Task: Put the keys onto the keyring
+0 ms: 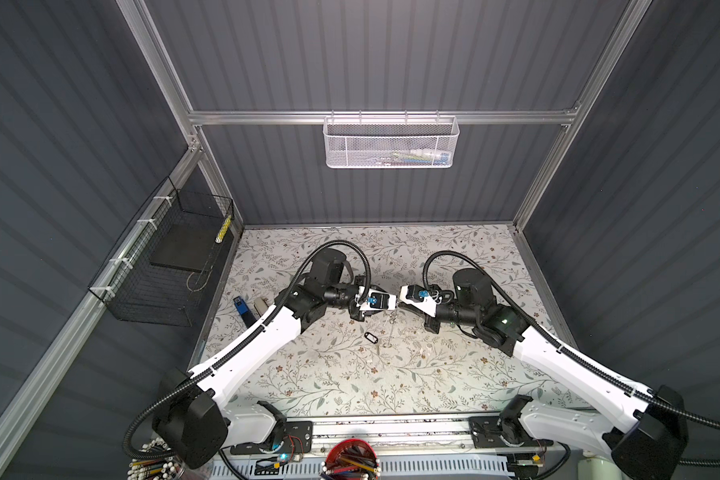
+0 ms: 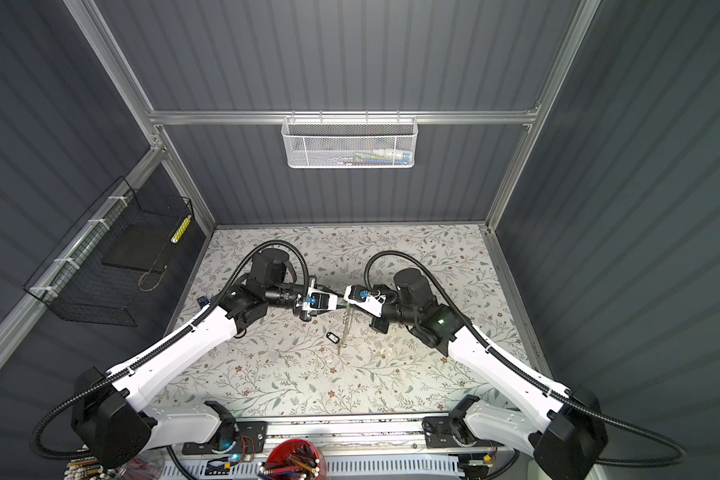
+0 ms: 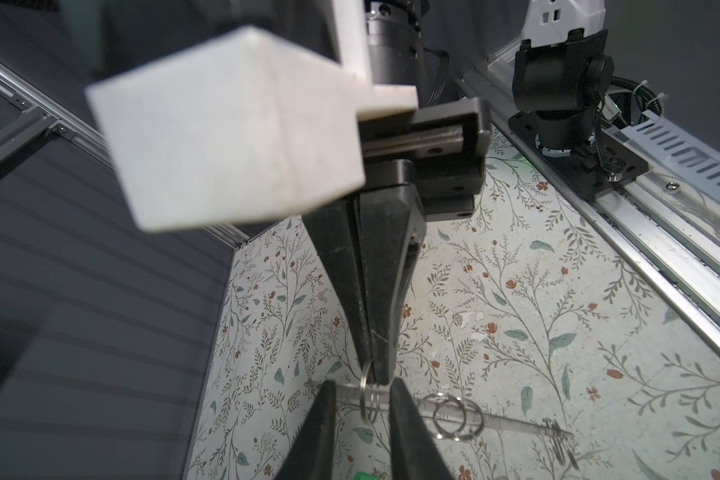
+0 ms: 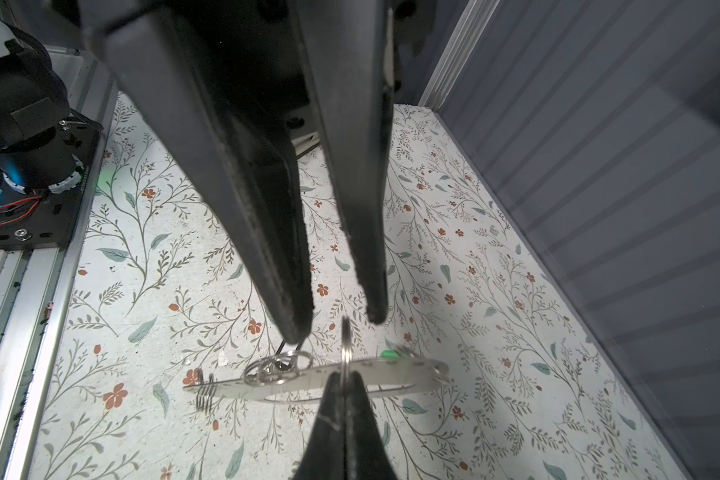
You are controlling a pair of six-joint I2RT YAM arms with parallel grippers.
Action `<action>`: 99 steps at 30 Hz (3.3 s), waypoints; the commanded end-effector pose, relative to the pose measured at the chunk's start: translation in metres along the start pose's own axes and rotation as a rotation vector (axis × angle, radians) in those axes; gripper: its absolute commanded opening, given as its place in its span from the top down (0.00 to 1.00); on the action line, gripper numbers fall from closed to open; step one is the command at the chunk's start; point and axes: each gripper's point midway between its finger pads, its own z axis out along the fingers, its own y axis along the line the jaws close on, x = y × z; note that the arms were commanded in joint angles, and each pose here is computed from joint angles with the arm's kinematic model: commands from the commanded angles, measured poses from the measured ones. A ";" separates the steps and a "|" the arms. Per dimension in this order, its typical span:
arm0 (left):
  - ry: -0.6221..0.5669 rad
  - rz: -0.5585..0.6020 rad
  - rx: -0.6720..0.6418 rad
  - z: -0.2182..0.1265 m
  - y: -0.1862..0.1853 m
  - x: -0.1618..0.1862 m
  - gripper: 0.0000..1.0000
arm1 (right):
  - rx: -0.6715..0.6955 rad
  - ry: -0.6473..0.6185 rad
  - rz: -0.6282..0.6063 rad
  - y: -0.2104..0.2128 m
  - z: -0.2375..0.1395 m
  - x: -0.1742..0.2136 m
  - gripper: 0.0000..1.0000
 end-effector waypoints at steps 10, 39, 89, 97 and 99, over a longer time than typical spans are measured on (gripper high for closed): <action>0.046 -0.001 0.016 0.010 0.002 0.002 0.83 | -0.014 -0.010 0.018 -0.002 0.001 -0.008 1.00; -0.032 -0.178 -0.045 0.012 0.001 -0.001 1.00 | 0.069 -0.026 0.018 -0.014 -0.022 -0.013 0.79; -0.337 -0.238 -0.114 -0.002 0.013 -0.049 1.00 | -0.068 -0.255 0.049 0.000 -0.047 -0.064 0.71; -0.356 -0.240 -0.151 -0.005 0.017 -0.052 1.00 | -0.012 -0.228 0.070 -0.006 -0.051 -0.056 0.71; -0.368 -0.244 -0.165 -0.007 0.019 -0.054 1.00 | 0.014 -0.245 0.073 -0.007 -0.056 -0.055 0.70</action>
